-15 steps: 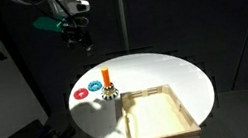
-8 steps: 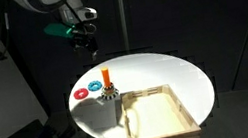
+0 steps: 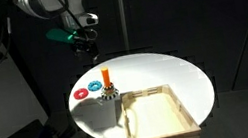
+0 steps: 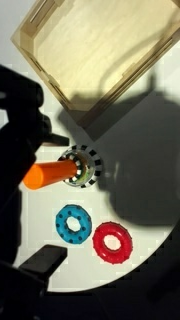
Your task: Move the black and white item to the wooden tray
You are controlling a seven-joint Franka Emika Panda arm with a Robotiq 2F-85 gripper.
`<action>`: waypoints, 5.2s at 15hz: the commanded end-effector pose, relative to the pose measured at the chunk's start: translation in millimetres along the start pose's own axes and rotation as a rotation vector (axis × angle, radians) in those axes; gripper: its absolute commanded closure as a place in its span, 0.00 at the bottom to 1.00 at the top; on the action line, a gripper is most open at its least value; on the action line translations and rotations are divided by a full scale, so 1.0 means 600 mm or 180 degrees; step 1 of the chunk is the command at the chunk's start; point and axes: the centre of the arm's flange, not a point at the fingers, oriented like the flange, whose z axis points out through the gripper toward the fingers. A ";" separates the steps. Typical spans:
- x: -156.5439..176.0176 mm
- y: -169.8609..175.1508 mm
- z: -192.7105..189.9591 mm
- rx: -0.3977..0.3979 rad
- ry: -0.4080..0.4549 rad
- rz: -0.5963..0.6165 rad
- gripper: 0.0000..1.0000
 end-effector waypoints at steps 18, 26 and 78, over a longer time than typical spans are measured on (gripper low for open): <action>0.103 0.007 0.256 -0.0052 0.0104 0.0011 0.00; 0.143 0.015 0.301 -0.0141 0.0031 -0.0129 0.00; 0.137 0.063 0.365 -0.0370 0.0514 -0.0255 0.00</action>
